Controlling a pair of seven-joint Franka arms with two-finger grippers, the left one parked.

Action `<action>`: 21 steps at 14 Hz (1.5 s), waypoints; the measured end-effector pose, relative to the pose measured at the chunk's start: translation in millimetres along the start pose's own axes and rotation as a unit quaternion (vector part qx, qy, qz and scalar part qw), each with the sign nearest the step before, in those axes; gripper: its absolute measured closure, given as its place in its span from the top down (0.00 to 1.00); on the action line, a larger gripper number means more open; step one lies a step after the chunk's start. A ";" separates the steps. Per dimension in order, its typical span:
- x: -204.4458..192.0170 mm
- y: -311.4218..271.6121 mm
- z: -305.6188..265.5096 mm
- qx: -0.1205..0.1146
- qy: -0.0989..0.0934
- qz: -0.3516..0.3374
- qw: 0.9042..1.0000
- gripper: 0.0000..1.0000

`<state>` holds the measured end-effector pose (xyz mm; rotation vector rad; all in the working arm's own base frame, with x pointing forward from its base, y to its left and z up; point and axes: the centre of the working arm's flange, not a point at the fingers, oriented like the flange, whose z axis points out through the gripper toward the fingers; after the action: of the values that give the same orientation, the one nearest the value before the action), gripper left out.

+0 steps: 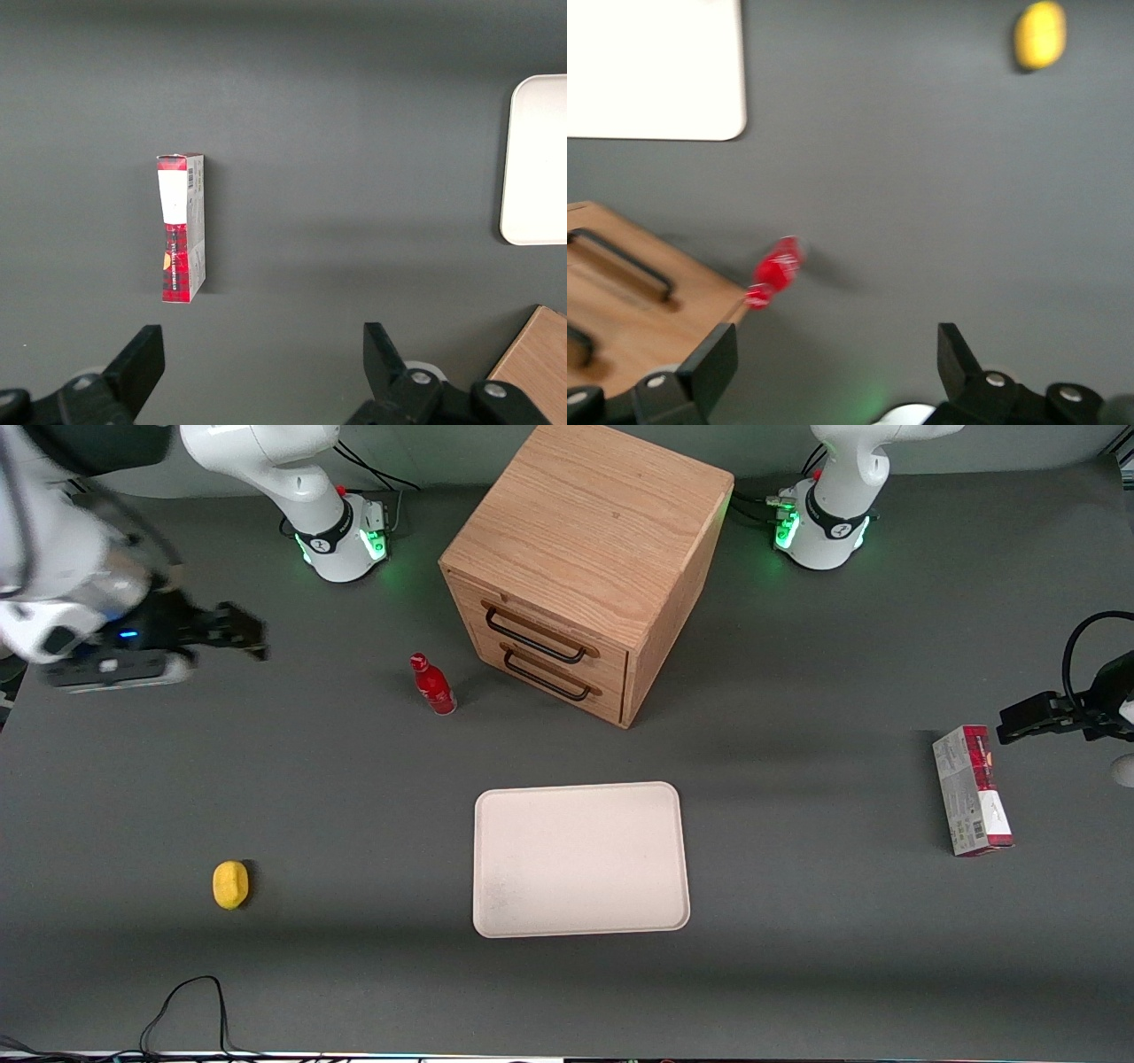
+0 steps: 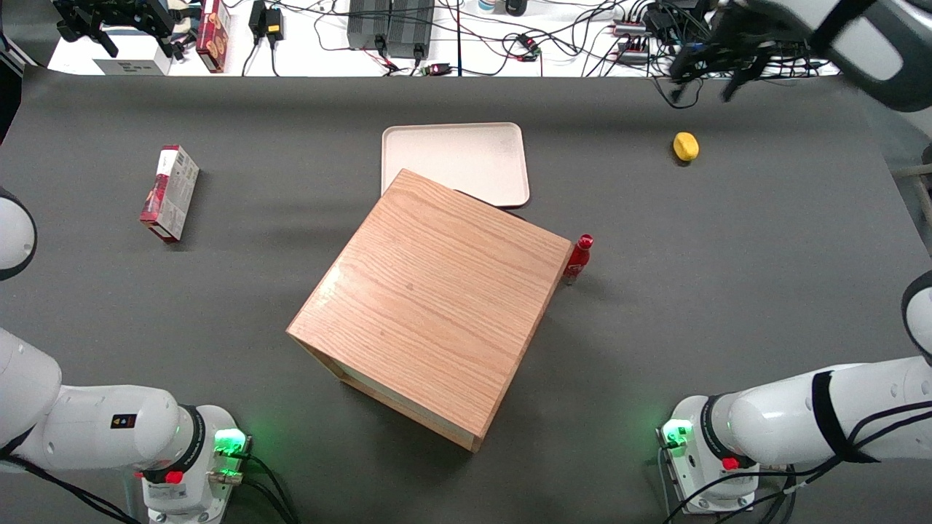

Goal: Place coke bottle on tray
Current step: 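Move the right gripper over the red Coca-Cola bottle beside the cabinet, then lower the right gripper and close it on the bottle's cap end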

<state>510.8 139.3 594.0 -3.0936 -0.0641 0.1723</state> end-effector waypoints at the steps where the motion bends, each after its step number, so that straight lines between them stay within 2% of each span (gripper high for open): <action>1: -1.3 -21.1 8.1 0.001 -0.006 0.002 1.000 1.00; 2: -0.7 -36.6 20.9 0.001 -0.011 0.005 1.000 1.00; 4: -1.9 -63.0 59.0 -0.001 -0.006 0.009 1.000 1.00; 8: -36.0 -82.4 158.2 -0.009 0.016 0.009 1.000 1.00; 10: -60.8 -83.7 194.2 -0.017 0.021 0.018 0.999 1.00; 13: -91.3 -88.9 241.6 -0.021 0.042 0.019 0.999 1.00; 19: -111.2 -92.6 279.1 -0.018 0.065 0.027 0.997 1.00; 21: -114.5 -98.0 285.3 -0.017 0.068 0.026 0.997 1.00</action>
<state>361.4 243.6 327.7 -3.1326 0.0195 -0.0380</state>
